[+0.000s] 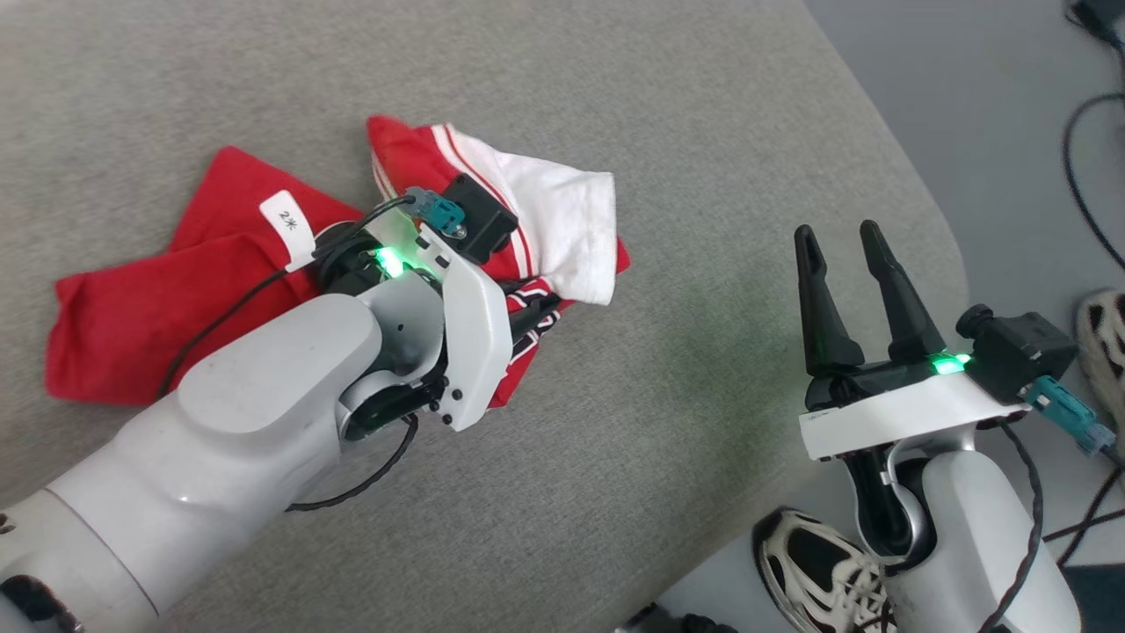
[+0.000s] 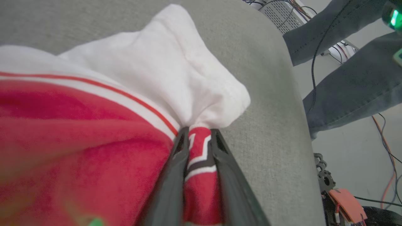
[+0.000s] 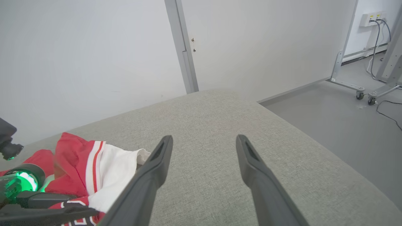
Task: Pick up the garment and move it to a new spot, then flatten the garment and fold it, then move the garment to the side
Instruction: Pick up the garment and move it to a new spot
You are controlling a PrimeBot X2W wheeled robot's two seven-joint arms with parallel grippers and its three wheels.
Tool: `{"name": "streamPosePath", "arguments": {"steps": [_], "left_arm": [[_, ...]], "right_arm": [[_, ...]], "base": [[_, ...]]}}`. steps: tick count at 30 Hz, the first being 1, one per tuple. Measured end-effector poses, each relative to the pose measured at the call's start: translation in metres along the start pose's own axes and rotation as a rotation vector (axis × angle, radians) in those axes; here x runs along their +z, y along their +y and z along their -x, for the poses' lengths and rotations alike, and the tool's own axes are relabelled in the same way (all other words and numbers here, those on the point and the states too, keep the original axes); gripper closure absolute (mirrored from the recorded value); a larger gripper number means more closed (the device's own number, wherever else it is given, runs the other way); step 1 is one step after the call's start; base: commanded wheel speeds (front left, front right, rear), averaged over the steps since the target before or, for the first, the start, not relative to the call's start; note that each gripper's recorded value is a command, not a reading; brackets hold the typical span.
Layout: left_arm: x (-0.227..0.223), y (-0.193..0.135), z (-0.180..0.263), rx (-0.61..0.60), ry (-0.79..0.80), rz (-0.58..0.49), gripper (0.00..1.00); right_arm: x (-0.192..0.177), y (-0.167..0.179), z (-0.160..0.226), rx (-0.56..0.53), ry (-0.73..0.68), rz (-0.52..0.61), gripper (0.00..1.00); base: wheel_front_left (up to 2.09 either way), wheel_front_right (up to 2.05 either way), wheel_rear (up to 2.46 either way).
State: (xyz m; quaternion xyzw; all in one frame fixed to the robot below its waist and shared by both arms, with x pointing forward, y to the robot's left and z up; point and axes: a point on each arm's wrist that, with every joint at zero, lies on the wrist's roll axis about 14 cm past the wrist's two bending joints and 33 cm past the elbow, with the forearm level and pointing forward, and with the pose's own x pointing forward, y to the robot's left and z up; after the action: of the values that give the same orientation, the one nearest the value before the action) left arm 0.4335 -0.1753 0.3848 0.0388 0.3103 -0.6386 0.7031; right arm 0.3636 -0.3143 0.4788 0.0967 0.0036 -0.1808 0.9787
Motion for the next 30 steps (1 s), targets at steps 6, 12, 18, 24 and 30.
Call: {"name": "streamPosePath", "arguments": {"steps": [6,12,18,24,30], "left_arm": [[-0.016,0.003,-0.008,-0.007,0.102,-0.064,0.64],[-0.011,0.000,0.001,0.004,0.062,-0.066,0.00],[0.005,0.003,0.030,0.051,-0.046,-0.068,0.00],[0.021,0.009,0.071,0.130,-0.209,-0.001,0.00],[-0.012,0.035,0.128,0.327,-0.336,0.167,0.00]], "right_arm": [[-0.002,-0.009,0.003,-0.028,0.009,0.018,0.00],[-0.004,0.004,-0.006,0.013,0.007,0.031,0.00],[-0.009,0.030,-0.024,0.097,0.005,0.070,0.00],[-0.016,0.060,-0.034,0.186,0.009,0.104,0.00],[-0.025,0.087,-0.037,0.261,0.020,0.138,0.00]], "base": [[0.00,0.00,0.00],[0.00,0.00,0.00],[0.00,0.00,0.00],[0.00,0.00,0.00],[0.00,0.00,0.00]]}}
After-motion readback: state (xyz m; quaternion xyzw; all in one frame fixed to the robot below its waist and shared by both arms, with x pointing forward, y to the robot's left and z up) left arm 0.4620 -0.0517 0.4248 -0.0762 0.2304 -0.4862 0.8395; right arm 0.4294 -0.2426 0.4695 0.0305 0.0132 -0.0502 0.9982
